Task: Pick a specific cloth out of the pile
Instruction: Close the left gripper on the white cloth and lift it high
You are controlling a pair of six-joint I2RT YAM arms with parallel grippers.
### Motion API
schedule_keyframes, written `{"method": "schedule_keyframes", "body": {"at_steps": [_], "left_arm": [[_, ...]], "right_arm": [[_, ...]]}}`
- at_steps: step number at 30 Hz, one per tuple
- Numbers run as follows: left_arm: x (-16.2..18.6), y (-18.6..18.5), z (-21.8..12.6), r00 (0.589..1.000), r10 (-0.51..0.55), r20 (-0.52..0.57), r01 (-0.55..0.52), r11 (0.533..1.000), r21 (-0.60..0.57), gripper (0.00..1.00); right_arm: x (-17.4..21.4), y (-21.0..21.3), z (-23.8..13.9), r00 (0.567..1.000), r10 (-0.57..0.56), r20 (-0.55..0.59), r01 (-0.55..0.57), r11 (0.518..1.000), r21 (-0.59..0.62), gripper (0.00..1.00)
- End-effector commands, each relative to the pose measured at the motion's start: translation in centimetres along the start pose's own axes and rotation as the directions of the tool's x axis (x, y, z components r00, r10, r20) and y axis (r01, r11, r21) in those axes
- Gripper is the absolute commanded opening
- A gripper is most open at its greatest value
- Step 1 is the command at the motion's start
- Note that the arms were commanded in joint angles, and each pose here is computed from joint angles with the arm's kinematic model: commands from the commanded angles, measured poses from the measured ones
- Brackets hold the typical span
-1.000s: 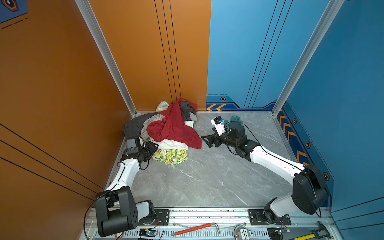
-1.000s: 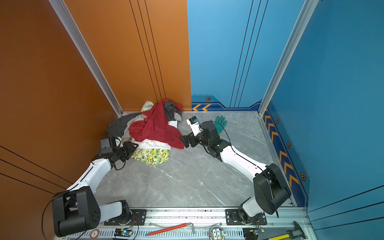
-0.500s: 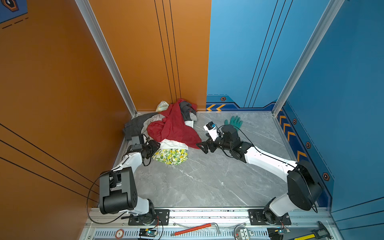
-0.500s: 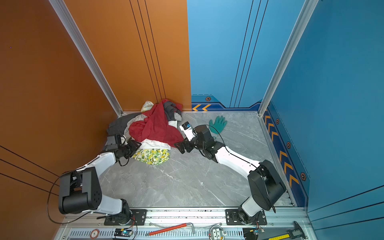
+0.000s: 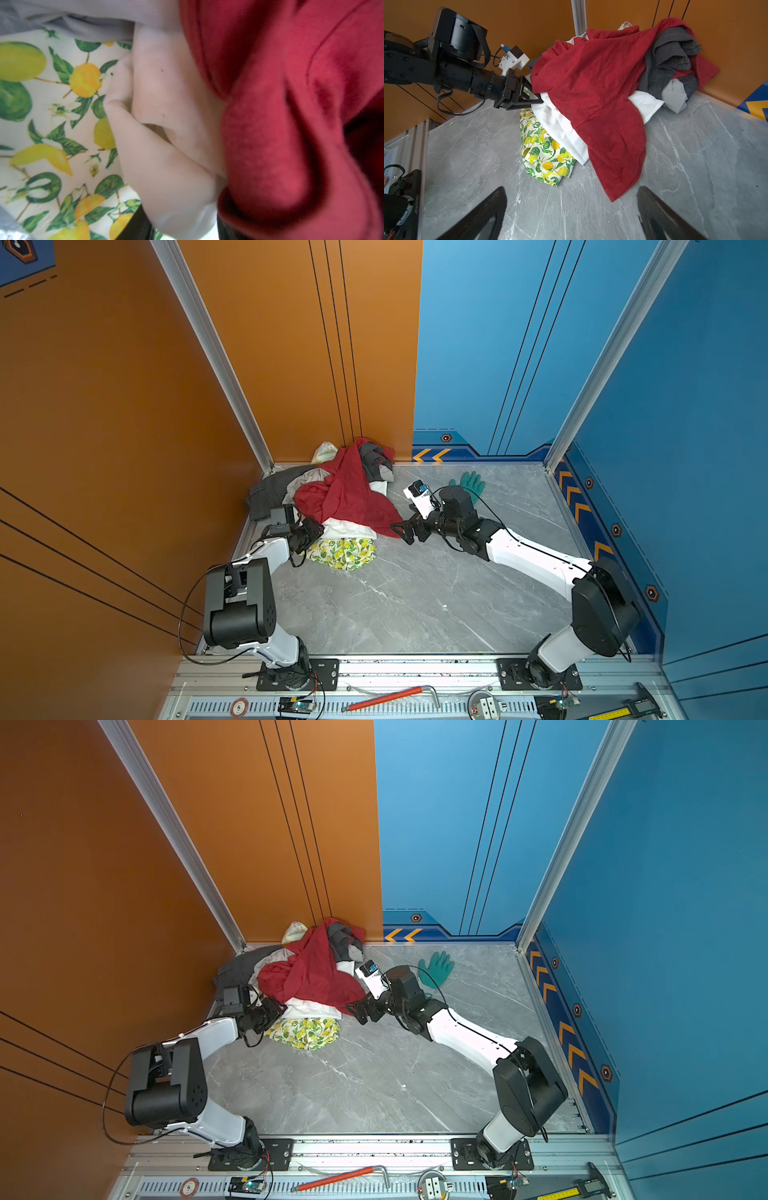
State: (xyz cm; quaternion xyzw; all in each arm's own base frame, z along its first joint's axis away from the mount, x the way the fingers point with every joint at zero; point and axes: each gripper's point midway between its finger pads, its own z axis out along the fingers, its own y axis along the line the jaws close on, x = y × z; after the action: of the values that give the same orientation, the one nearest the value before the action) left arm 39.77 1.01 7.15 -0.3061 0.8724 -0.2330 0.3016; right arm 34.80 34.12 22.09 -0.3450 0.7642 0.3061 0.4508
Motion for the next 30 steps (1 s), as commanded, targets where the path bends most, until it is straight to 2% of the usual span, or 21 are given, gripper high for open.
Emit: {"method": "schedule_keyframes", "body": {"at_steps": [1,2,3,4,5,14,18,21,30], "left_arm": [[-1.1,-0.7,0.4,0.999,0.042,0.029,-0.042,0.999,0.007,0.32],[-1.1,-0.7,0.5,0.999,0.041,0.027,-0.041,0.999,0.01,0.26],[-1.2,-0.9,0.5,0.999,0.045,0.028,-0.046,0.999,0.016,0.13],[-1.3,-1.2,0.5,0.998,0.05,0.031,-0.051,0.998,0.02,0.05],[-1.6,-1.6,0.3,0.998,0.055,0.036,-0.056,0.998,0.028,0.0],[-4.7,-6.2,-4.0,0.985,0.097,0.139,-0.11,0.99,0.088,0.0],[-6.9,-8.2,-7.0,0.97,0.08,0.229,-0.105,0.989,0.102,0.0],[-9.1,-9.6,-9.5,0.95,0.045,0.31,-0.088,0.988,0.126,0.0],[-15.9,-12.6,-17.0,0.846,-0.079,0.528,-0.024,0.982,0.187,0.0]], "right_arm": [[-0.5,-0.3,0.0,1.0,-0.014,-0.005,0.014,1.0,0.022,0.98],[-0.5,-0.5,0.0,1.0,-0.012,-0.005,0.012,1.0,0.029,0.98],[-0.7,-0.7,-0.1,1.0,-0.008,0.001,0.008,0.999,0.035,0.98],[-0.7,-0.9,-0.2,1.0,0.0,0.006,0.0,0.999,0.04,0.98],[-0.9,-1.2,-0.3,1.0,0.005,0.013,-0.006,0.999,0.045,0.98],[-2.9,-4.1,-1.9,0.994,0.044,0.095,-0.056,0.99,0.126,0.98],[-3.6,-5.0,-2.5,0.991,0.053,0.12,-0.071,0.987,0.147,0.98],[-4.0,-5.4,-2.7,0.99,0.057,0.131,-0.078,0.985,0.156,0.98],[-4.5,-6.1,-2.8,0.99,0.061,0.124,-0.081,0.982,0.168,0.98]]}}
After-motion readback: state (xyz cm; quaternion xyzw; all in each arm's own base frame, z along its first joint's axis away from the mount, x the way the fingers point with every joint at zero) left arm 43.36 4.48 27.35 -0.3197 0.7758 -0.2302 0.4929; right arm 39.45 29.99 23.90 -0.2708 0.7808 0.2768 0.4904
